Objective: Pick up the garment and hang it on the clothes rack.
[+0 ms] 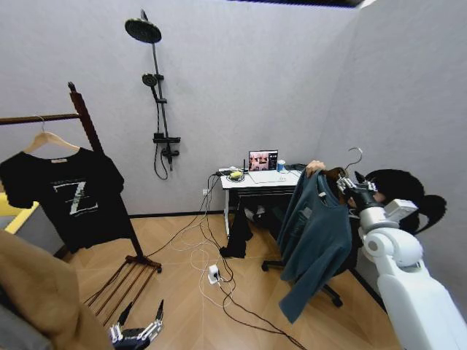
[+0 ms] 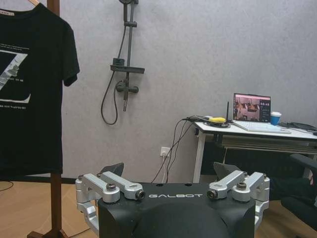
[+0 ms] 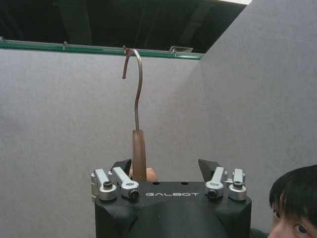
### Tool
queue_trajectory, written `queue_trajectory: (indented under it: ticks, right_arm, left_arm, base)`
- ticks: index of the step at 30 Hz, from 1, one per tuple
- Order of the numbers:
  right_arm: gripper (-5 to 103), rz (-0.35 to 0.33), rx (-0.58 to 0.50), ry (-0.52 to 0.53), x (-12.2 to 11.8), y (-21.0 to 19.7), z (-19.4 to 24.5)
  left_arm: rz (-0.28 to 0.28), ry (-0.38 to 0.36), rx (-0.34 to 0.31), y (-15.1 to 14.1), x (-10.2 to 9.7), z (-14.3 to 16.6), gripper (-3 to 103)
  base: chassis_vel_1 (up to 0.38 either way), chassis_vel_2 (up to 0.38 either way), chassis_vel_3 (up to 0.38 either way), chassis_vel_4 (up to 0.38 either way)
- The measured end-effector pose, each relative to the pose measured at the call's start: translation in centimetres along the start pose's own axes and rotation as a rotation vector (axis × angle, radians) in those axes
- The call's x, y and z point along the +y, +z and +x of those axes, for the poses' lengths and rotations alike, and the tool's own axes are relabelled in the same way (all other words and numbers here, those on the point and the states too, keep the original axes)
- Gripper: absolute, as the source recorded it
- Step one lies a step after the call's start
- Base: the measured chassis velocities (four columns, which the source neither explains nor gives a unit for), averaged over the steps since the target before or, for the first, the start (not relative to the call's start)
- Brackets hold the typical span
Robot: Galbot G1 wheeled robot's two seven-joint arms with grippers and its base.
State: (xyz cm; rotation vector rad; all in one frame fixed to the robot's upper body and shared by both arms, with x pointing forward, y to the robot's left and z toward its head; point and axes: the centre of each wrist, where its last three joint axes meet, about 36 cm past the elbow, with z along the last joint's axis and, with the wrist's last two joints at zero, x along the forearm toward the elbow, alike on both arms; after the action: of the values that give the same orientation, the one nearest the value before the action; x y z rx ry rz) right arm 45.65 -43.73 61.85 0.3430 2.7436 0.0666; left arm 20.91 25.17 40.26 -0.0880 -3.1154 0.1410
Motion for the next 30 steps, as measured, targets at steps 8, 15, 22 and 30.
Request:
queue_trajectory:
  ticks: [8,15,22,30]
  right_arm:
    - [86,0.001,-0.020,-0.012,0.7,0.3,-0.8]
    - [59,0.011,-0.027,-0.024,1.4,0.6,-1.3]
    - [32,0.023,-0.040,-0.027,1.6,1.0,-1.4]
    - [9,0.023,-0.044,-0.030,1.6,1.0,-1.2]
  left_arm:
    - [0.000,0.000,0.000,0.0,0.0,0.0,100]
    - [0.000,0.000,0.000,0.0,0.0,0.0,100]
    - [0.000,0.000,0.000,0.0,0.0,0.0,100]
    - [0.000,0.000,0.000,0.0,0.0,0.0,100]
  base:
    - [0.000,0.000,0.000,0.000]
    - [0.000,0.000,0.000,0.000]
    - [0.000,0.000,0.000,0.000]
    - [0.000,0.000,0.000,0.000]
